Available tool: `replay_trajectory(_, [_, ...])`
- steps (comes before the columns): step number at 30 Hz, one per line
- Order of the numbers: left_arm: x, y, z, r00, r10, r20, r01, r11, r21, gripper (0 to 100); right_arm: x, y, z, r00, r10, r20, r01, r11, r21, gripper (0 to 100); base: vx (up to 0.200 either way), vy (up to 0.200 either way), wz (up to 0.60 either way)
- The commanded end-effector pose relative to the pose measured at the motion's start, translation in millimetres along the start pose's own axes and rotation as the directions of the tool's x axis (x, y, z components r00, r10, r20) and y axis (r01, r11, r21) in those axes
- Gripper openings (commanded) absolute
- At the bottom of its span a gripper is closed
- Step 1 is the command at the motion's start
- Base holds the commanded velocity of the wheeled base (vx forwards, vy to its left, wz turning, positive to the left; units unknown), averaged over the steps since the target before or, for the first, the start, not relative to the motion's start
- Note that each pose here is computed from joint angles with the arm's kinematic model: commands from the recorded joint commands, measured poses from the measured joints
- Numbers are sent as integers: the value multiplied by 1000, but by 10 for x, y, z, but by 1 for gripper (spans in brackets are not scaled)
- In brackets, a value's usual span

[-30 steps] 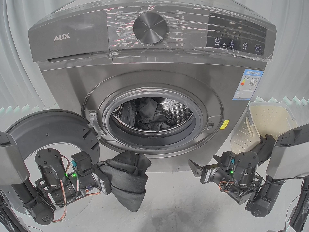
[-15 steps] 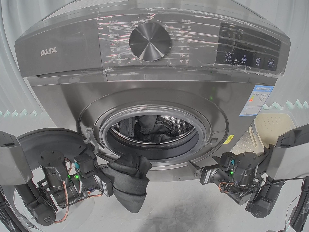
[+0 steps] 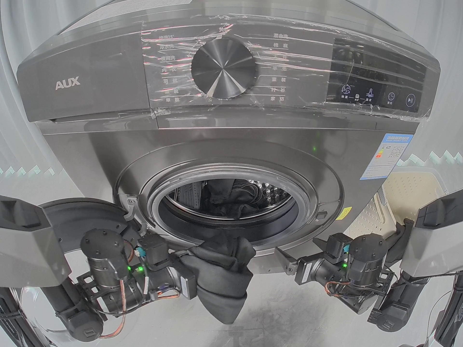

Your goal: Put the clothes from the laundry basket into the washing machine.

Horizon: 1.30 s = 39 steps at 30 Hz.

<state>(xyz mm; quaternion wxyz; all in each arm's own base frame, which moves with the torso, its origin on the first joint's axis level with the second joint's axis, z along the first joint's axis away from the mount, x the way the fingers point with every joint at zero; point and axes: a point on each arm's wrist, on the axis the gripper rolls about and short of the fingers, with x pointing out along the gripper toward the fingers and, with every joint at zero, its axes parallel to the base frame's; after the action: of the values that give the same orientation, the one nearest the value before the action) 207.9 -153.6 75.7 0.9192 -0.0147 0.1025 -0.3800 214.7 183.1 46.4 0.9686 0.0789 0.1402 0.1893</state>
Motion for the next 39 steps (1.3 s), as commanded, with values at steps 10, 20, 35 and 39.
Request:
replay_trajectory(10, [969, 132, -214, 998, -4, 55, 4, 1000, -15, 0, -32, 22, -15, 1000, 10, -8, -10, 1000, -5, 100, 0, 0, 0])
replay_trajectory(20, [1331, 275, -170, 988, 31, 150, -28, 999, -18, 0, -29, 24, -12, 1000, 10, -6, -10, 1000, -3, 100, 0, 0, 0])
replay_trajectory(35, [1822, 489, 15, 935, 135, 328, -121, 991, -64, 0, -30, 28, -14, 1000, 12, -7, -12, 1000, -5, 100, 0, 0, 0])
replay_trajectory(39, [1865, 566, 51, 927, 151, 342, -137, 988, -66, 0, -28, 30, -11, 1000, 12, -5, -12, 1000, -4, 100, 0, 0, 0])
